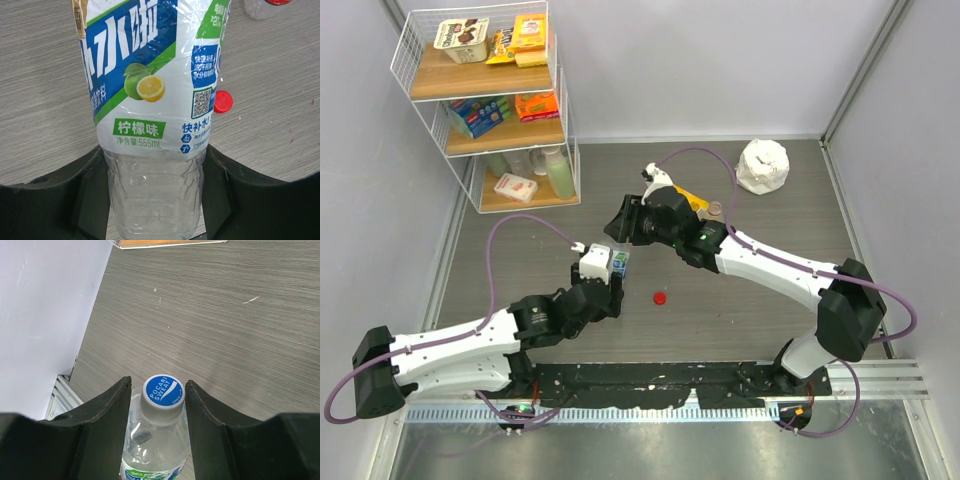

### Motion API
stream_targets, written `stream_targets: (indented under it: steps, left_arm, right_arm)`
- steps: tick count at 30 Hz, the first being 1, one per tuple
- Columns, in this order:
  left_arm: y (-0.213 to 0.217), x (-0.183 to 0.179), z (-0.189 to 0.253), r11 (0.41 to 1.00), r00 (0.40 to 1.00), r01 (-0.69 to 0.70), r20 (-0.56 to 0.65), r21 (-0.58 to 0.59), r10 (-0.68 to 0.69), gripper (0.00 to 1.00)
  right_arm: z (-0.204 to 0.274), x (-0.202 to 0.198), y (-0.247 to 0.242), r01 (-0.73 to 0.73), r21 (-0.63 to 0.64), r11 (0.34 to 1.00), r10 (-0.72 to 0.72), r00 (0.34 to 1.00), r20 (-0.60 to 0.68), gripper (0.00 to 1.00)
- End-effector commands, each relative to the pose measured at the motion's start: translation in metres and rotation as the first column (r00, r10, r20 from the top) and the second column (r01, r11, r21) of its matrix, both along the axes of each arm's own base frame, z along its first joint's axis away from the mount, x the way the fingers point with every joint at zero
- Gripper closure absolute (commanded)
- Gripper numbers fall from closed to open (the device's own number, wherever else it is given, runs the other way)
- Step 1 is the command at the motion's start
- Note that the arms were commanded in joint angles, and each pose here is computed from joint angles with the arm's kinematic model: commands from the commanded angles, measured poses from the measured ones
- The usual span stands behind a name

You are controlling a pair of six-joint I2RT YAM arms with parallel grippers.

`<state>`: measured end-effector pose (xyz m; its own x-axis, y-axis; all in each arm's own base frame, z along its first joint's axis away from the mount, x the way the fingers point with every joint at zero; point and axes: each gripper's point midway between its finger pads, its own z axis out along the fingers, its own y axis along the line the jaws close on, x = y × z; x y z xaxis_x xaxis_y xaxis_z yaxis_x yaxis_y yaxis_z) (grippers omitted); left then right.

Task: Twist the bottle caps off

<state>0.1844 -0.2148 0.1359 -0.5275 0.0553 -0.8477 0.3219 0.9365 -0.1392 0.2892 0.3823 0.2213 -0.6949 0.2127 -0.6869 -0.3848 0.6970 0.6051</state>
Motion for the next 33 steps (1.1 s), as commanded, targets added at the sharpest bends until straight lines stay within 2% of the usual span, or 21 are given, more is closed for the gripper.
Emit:
stream_targets:
  steps: [1,4,8,10,11,12,14,16,21,23,24,29,33]
  left_arm:
    - [-0.005,0.006,0.019,0.998,0.999,-0.024,0.034,-0.055,0.026,0.95]
    - [-0.006,0.005,0.019,0.998,0.999,-0.021,0.031,-0.054,0.022,0.95]
    - [-0.007,0.005,0.020,0.998,0.999,-0.017,0.031,-0.059,0.019,0.95]
    - [-0.007,0.005,0.020,0.998,0.999,-0.017,0.032,-0.056,0.019,0.95]
    - [-0.006,0.005,0.021,0.998,0.999,-0.018,0.034,-0.057,0.020,0.95]
    - [-0.006,0.005,0.021,0.998,0.999,-0.018,0.033,-0.055,0.020,0.95]
    - [-0.007,0.005,0.022,0.998,0.999,-0.015,0.032,-0.055,0.017,0.95]
    - [-0.007,0.004,0.021,0.998,0.999,-0.013,0.030,-0.054,0.014,0.95]
    - [-0.009,0.001,0.022,0.998,1.000,0.003,0.025,-0.062,-0.001,0.95]
    - [-0.016,-0.003,0.022,0.996,0.998,0.052,0.024,-0.070,-0.050,0.95]
    - [-0.019,-0.004,0.024,0.994,0.997,0.070,0.023,-0.081,-0.068,0.95]
    - [-0.030,-0.014,0.027,0.981,0.989,0.146,0.016,-0.129,-0.146,0.95]
    - [-0.041,-0.025,0.032,0.952,0.972,0.236,0.033,-0.194,-0.234,0.95]
  right_arm:
    - [0.024,0.005,0.003,0.010,0.065,0.998,-0.013,0.999,0.052,0.49]
    - [0.024,0.005,0.004,0.002,0.066,0.998,-0.005,0.999,0.051,0.50]
    - [0.021,0.005,0.005,0.001,0.061,0.998,-0.004,0.999,0.047,0.57]
    - [0.019,0.005,0.004,0.005,0.059,0.998,-0.007,0.999,0.042,0.64]
    - [0.020,0.005,0.004,0.004,0.059,0.998,-0.006,0.999,0.047,0.72]
    - [0.018,0.004,0.003,0.007,0.055,0.998,-0.010,0.999,0.042,0.76]
    - [0.019,0.004,0.001,0.004,0.055,0.998,-0.007,0.999,0.047,0.90]
    - [0.024,0.003,0.003,-0.013,0.079,0.997,0.007,0.997,0.071,0.97]
    - [0.025,-0.010,0.006,-0.094,0.109,0.990,0.083,0.992,0.100,0.98]
    - [0.025,-0.015,0.003,-0.126,0.130,0.983,0.110,0.986,0.122,0.98]
    - [0.039,-0.015,0.002,-0.142,0.175,0.974,0.113,0.980,0.164,0.98]
    - [0.039,-0.027,-0.007,-0.229,0.255,0.939,0.185,0.965,0.186,0.98]
    - [0.056,-0.034,-0.018,-0.302,0.338,0.891,0.221,0.941,0.258,0.98]
